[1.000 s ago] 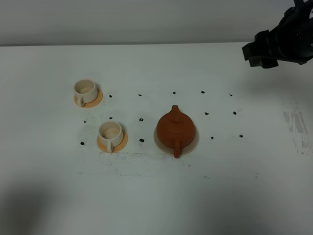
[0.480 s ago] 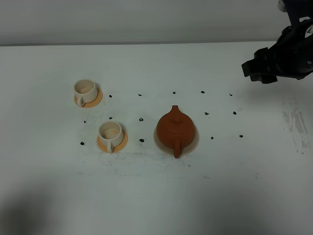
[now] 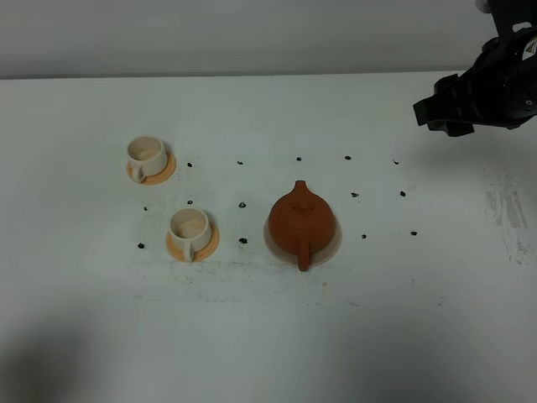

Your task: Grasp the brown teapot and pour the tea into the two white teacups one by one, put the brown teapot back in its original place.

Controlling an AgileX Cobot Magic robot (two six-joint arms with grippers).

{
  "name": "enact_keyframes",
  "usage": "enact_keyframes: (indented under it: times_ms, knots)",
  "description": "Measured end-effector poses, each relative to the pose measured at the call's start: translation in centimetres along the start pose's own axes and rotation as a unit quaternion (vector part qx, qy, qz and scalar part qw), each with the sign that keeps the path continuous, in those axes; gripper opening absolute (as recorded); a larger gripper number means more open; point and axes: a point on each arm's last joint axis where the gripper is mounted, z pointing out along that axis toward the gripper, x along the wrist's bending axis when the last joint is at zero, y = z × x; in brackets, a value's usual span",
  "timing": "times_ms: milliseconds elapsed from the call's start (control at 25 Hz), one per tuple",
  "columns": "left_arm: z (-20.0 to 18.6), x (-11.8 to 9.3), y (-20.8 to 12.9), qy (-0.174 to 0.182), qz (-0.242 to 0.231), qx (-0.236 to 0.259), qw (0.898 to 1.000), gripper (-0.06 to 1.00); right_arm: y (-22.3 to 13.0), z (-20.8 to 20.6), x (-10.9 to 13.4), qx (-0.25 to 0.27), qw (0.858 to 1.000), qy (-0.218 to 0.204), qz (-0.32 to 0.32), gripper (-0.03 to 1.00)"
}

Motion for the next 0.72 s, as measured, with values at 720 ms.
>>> enact_keyframes:
  times_ms: [720]
  knots:
    - [-2.3,-0.4,-2.1,0.071,-0.035,-0.103,0.992,0.66,-0.1,0.0,0.0,0.004,1.0,0.002,0.002,0.56]
